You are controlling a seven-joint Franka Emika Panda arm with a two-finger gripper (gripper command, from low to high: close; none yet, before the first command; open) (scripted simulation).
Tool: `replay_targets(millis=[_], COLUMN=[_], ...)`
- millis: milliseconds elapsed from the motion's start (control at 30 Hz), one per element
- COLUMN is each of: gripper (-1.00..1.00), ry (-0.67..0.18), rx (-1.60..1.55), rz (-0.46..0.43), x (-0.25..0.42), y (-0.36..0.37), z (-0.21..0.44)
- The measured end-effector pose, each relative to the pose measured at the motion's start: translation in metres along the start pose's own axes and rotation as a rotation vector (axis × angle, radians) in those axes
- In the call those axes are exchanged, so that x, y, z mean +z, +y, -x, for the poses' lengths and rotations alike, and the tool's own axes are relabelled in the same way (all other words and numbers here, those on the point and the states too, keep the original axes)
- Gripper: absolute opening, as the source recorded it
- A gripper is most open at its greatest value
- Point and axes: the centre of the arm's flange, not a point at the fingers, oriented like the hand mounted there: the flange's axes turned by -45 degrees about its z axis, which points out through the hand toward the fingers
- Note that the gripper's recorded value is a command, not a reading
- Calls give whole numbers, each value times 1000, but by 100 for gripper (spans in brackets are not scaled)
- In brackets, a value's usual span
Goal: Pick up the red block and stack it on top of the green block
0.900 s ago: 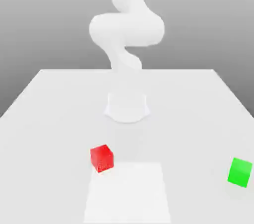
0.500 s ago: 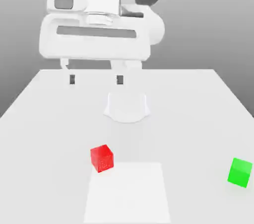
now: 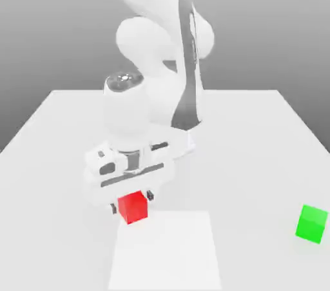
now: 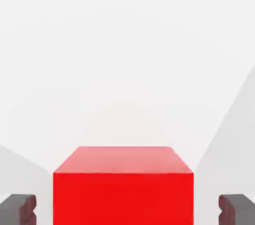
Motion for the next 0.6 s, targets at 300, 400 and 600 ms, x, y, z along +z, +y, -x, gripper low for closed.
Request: replay_targets(millis=[300, 400, 600], gripper=[-100, -100, -100], ry=[3, 2, -15], rx=[4, 0, -171], rz=[-4, -4, 24], x=[-27, -49, -75], y=[3, 1, -43], z=[-1, -1, -81])
